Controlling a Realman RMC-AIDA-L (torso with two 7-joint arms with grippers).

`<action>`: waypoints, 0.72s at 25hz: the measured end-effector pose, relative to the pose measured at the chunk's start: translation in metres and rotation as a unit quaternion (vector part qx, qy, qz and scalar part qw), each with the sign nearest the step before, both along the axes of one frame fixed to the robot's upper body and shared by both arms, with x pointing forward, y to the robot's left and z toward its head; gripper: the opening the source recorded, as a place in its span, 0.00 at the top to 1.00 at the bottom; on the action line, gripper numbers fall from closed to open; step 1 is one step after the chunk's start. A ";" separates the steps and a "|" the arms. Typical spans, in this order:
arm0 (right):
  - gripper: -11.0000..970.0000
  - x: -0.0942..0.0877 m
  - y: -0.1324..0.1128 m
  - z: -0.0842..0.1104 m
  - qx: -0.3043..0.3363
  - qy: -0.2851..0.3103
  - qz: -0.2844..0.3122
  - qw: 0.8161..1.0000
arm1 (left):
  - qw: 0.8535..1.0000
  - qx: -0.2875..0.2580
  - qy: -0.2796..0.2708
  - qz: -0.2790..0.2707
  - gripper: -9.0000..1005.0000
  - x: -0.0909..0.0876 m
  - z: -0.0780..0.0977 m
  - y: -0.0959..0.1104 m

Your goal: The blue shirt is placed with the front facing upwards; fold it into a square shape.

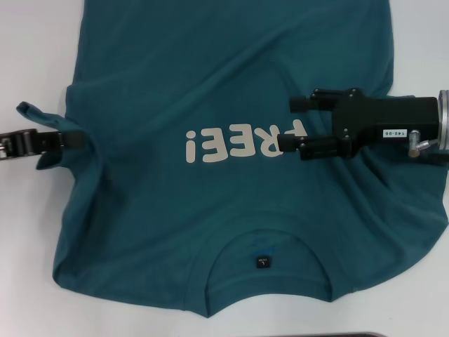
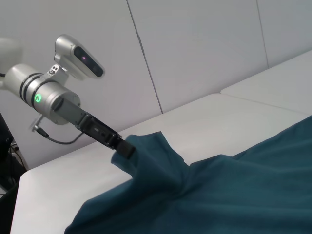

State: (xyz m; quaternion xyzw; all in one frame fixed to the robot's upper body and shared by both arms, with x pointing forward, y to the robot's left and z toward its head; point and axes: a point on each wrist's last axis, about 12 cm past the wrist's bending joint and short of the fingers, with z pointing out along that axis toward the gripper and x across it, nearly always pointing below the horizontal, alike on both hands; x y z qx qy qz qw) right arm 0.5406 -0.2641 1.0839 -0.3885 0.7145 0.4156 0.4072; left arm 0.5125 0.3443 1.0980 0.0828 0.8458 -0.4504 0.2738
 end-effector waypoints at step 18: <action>0.06 0.000 0.002 0.000 0.001 -0.001 0.002 1.000 | 0.999 -0.047 0.017 -0.020 0.85 0.020 -0.020 -0.057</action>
